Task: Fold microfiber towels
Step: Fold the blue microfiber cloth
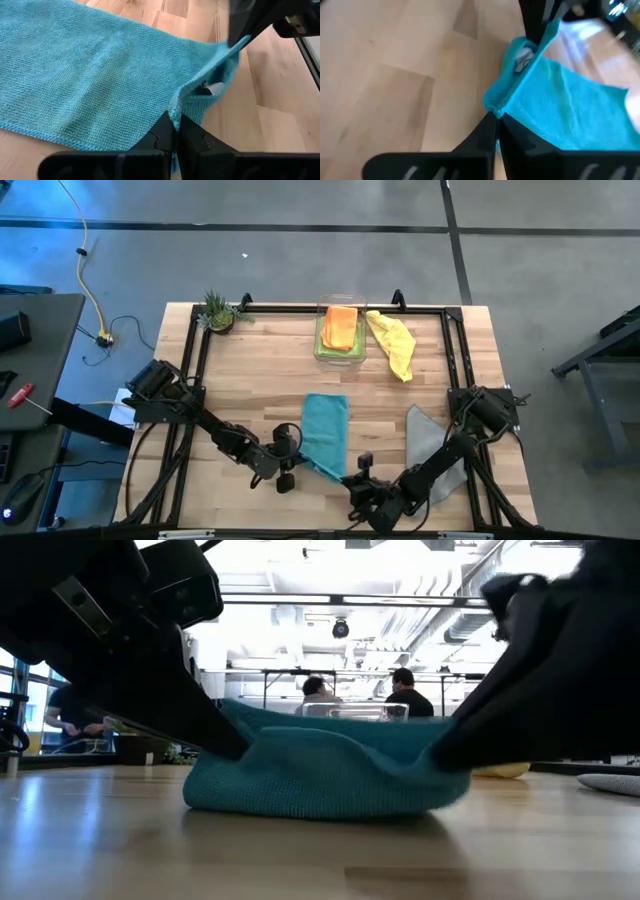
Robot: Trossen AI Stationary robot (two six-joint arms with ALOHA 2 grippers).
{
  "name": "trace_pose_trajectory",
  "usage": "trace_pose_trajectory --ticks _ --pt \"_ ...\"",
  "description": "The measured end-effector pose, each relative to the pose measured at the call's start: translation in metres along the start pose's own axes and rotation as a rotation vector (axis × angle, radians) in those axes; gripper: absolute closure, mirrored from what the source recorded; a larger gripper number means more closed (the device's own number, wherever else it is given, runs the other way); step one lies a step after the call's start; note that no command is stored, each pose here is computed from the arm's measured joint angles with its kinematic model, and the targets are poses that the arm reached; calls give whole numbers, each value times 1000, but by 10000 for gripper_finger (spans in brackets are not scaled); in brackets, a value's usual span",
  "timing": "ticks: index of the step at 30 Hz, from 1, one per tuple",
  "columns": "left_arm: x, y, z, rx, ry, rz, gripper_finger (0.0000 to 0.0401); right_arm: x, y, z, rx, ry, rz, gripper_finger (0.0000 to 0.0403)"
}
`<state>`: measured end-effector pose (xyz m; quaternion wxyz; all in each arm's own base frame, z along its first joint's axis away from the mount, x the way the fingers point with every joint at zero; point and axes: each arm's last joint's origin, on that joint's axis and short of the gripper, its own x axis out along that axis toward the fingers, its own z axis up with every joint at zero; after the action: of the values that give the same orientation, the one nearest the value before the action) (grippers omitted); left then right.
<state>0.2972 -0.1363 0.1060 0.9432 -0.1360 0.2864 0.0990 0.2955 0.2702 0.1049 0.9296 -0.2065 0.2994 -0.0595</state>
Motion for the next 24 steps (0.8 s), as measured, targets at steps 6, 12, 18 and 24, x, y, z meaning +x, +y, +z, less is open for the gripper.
trace_pose_trajectory --ticks 6,12,18,24 --pt "-13 0 11 9 4 0 401 -11 -5 6 18 -1 -28 397" --pt "-29 -5 25 3 -33 -37 401 -20 -14 13 21 5 -37 401" --pt "-38 -19 18 -41 -52 -81 401 -29 -21 19 10 5 -37 401" --pt "-42 -11 29 -63 -117 26 401 -27 -45 25 -3 65 -56 401"
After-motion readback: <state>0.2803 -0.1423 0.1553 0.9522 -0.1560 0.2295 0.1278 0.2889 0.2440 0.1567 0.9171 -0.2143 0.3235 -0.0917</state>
